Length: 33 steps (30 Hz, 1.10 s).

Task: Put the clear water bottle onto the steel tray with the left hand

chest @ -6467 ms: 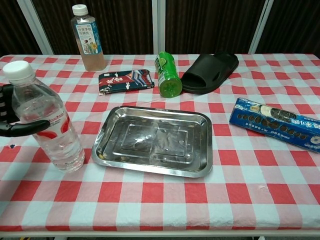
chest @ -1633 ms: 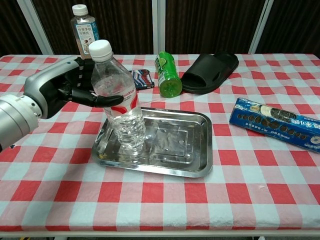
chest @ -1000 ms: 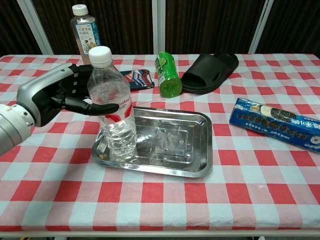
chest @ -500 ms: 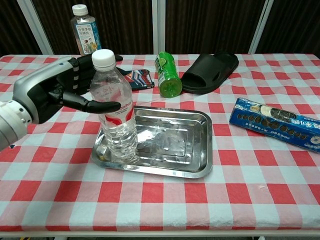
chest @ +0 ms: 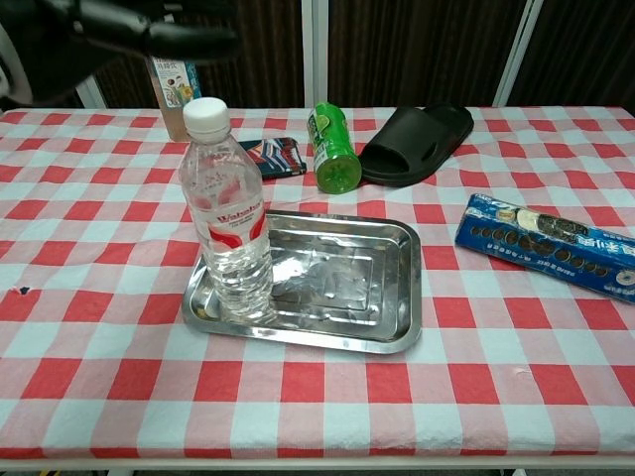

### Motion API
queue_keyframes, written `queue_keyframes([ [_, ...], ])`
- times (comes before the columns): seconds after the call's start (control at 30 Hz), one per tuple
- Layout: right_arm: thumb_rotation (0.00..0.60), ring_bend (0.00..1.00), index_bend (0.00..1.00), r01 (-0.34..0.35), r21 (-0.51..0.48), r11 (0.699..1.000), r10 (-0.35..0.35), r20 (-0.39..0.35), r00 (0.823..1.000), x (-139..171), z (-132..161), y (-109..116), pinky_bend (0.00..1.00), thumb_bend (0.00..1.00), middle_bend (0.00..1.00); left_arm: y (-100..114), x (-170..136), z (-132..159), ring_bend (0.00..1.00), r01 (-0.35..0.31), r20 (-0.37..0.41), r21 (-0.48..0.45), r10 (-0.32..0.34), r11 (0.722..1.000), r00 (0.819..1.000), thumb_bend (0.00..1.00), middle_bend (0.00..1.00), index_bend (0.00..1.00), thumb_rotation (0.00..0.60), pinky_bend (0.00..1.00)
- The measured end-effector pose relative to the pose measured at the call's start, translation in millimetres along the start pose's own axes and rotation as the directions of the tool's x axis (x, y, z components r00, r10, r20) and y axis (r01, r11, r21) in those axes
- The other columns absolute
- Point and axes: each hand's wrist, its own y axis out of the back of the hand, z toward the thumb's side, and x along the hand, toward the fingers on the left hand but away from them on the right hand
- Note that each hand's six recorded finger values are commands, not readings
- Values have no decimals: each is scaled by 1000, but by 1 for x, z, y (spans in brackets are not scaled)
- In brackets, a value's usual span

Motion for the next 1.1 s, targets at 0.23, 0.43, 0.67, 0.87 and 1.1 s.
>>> queue_keyframes([
  [0.23, 600, 0, 0, 13, -3, 1000, -13, -12, 1000, 2, 2, 2, 0, 95, 0, 65, 14, 23, 204, -151, 25, 179, 149, 972, 989, 136, 299, 199, 600, 217],
  [0.43, 600, 0, 0, 21, -7, 1000, -21, -18, 1000, 1, 3, 2, 0, 96, 0, 148, -3, -4, 204, -292, 31, 467, 315, 835, 949, 217, 300, 226, 600, 220],
  [0.67, 600, 0, 0, 19, -2, 1000, -19, -38, 999, 3, 6, -1, 0, 91, 0, 217, -63, -53, 204, -184, 9, 876, 368, 445, 930, 202, 299, 283, 600, 200],
  [0.87, 600, 0, 0, 28, -3, 1000, -28, -53, 998, 5, 9, 0, 0, 90, 0, 240, -133, -98, 204, 8, -96, 971, 357, 239, 929, 173, 299, 283, 600, 198],
  [1.1, 600, 0, 0, 27, 4, 1000, -26, -61, 998, 3, 10, -1, 0, 90, 0, 245, -161, -101, 204, 42, -117, 976, 355, 211, 928, 172, 299, 283, 600, 196],
])
